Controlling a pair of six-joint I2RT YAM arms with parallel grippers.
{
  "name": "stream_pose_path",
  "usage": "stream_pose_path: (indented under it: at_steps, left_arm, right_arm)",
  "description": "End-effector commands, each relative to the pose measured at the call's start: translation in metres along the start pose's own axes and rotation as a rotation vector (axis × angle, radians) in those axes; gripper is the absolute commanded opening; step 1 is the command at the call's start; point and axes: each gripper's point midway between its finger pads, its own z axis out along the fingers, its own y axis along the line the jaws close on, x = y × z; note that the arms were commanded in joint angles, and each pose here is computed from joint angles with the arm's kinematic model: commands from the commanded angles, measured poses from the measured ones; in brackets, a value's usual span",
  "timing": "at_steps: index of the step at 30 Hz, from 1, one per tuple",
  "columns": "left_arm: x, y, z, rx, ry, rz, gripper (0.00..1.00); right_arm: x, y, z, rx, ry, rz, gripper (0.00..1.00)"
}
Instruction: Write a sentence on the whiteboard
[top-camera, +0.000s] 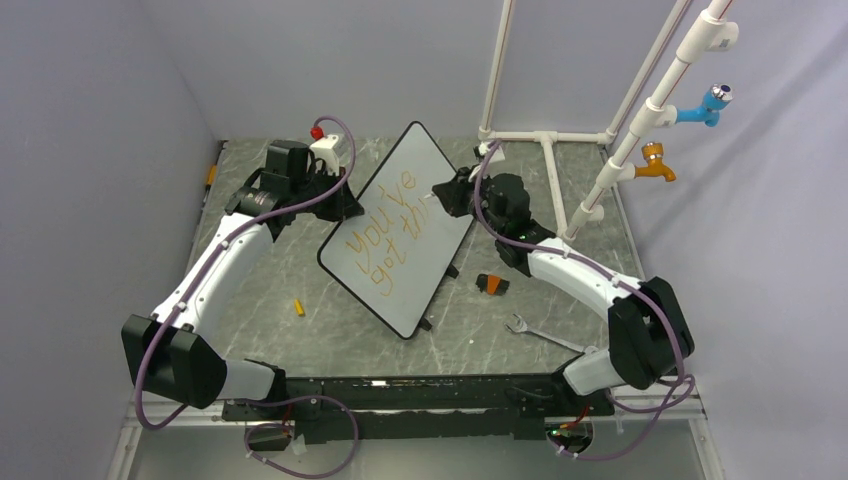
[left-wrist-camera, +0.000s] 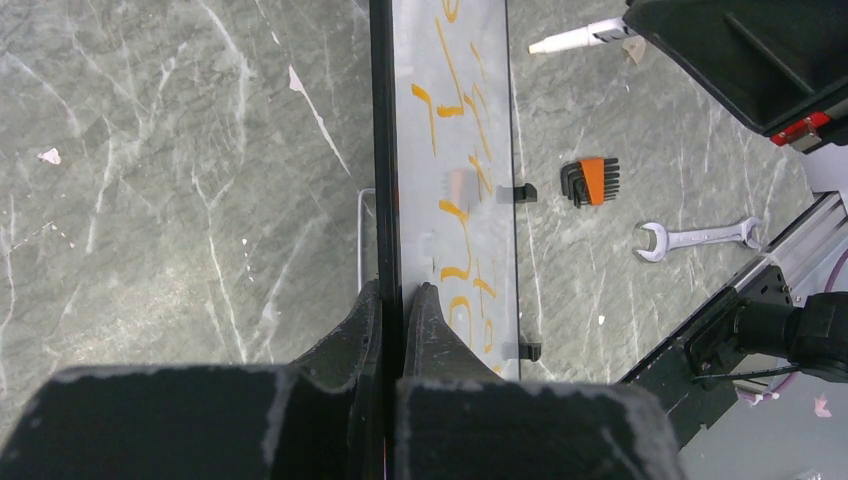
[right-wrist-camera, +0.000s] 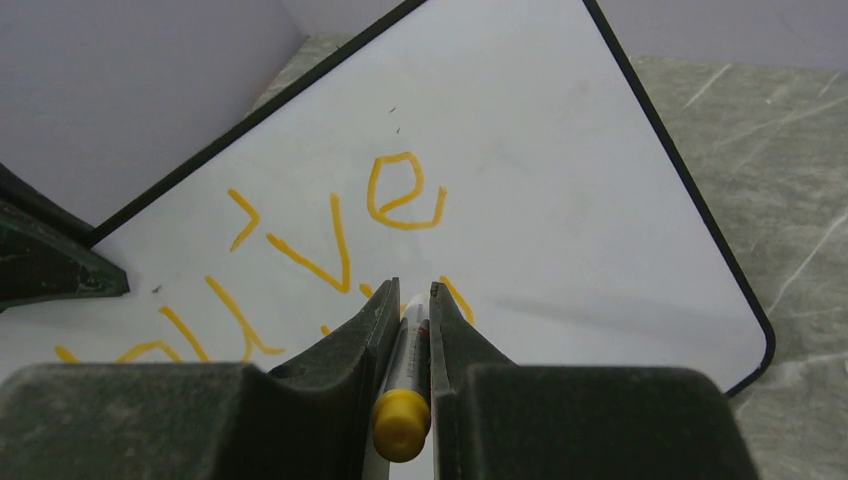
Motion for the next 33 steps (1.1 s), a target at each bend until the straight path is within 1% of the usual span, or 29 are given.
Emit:
stream_pose_path:
  at_steps: [1, 13, 33]
  left_arm:
    - [-0.005, 0.030, -0.007, -0.145, -0.020, 0.165, 0.00]
    - [-0.005, 0.029, -0.007, -0.142, -0.020, 0.166, 0.00]
    - [-0.006, 0.029, -0.008, -0.141, -0.023, 0.167, 0.00]
  right_arm:
    - [-0.029, 0.016, 0.014, -0.054, -0.068, 0.010, 0.00]
    - [-0.024, 0.020, 0.034, -0.086, -0.056, 0.034, 0.00]
    - [0.000, 0.004, 0.052, -0.048, -0.017, 0.030, 0.00]
